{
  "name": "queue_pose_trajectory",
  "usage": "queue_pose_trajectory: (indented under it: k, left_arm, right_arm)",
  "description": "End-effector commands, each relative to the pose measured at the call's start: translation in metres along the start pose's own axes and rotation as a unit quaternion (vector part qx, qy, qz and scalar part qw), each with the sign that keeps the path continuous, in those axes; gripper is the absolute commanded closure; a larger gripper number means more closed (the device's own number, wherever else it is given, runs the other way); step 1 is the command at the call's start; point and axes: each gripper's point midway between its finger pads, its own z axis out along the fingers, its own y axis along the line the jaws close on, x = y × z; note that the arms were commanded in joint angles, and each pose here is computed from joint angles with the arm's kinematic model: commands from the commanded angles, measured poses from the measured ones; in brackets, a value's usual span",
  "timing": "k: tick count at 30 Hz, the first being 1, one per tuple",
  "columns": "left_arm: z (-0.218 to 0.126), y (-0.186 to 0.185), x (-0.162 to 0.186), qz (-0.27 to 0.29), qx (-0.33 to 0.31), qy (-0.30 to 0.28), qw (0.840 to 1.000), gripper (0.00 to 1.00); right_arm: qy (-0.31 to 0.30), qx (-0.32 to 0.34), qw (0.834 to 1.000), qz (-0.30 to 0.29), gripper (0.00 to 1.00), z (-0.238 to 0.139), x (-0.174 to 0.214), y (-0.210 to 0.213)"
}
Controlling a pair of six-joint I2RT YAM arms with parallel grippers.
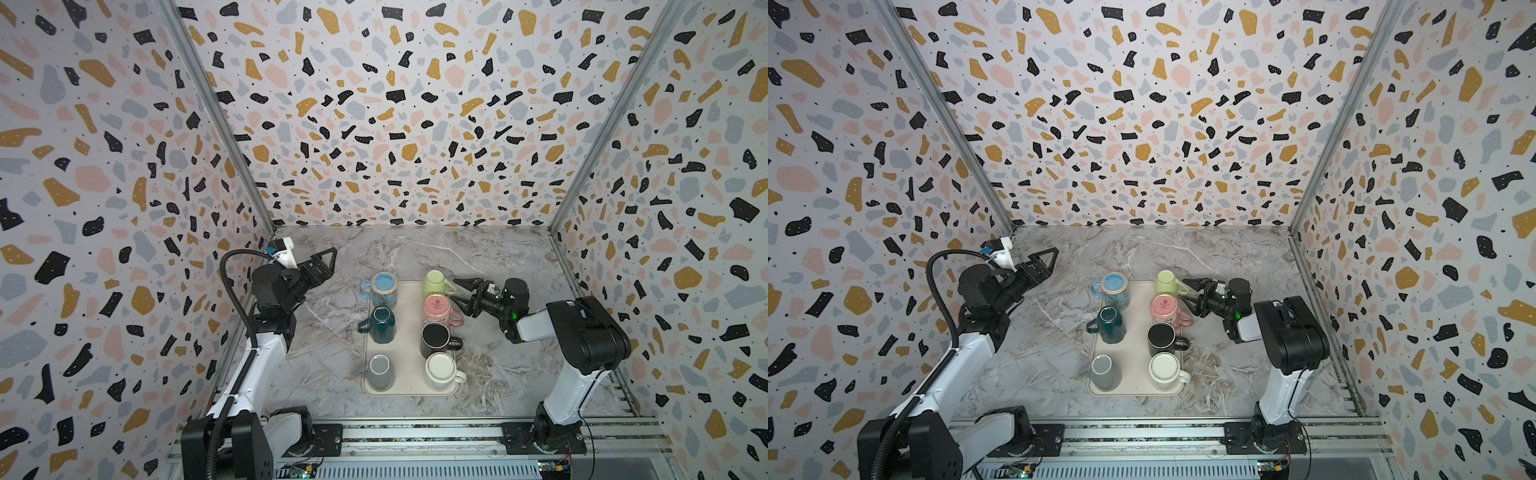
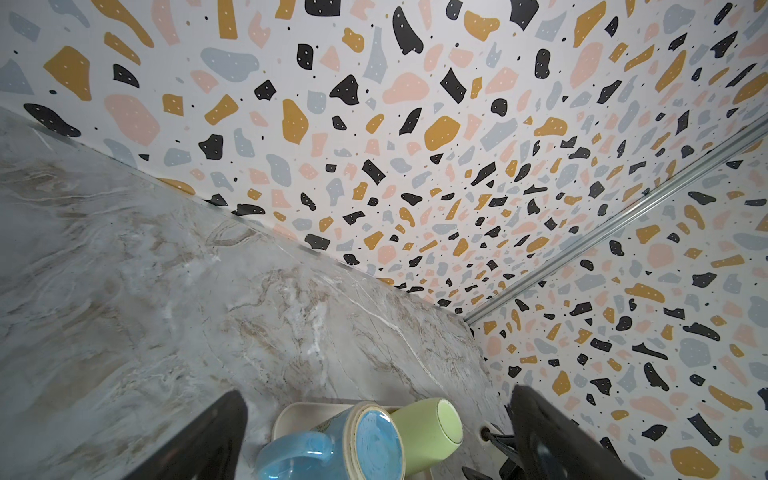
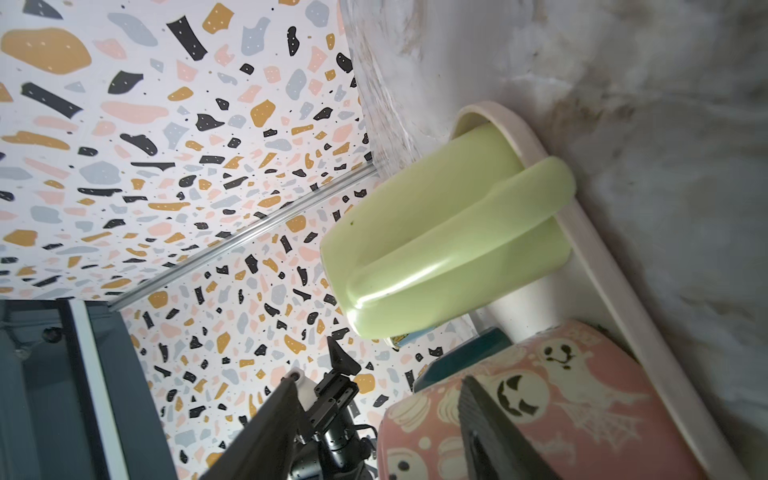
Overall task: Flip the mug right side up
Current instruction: 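Raise the left arm while the right gripper reaches toward the light green mug, then close the right gripper on the light green mug's handle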
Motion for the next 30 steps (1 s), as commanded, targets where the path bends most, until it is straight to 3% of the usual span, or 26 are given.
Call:
queue_pose_trajectory:
  k: [1,30]
  left_arm:
    - [-0.001,-0.016,-0.016,0.012,0.026,-0.017,0.999,0.00]
    - [-0.011,-0.025,-0.026,0.010,0.022,-0.037,0.999,0.00]
  right_arm:
    - [-0.001,-0.067,0.998,0.007,0.41,0.000,0.002,0.026]
    - [-0.051,-0.112,0.992,0.040,0.49,0.023,-0.032,0.016]
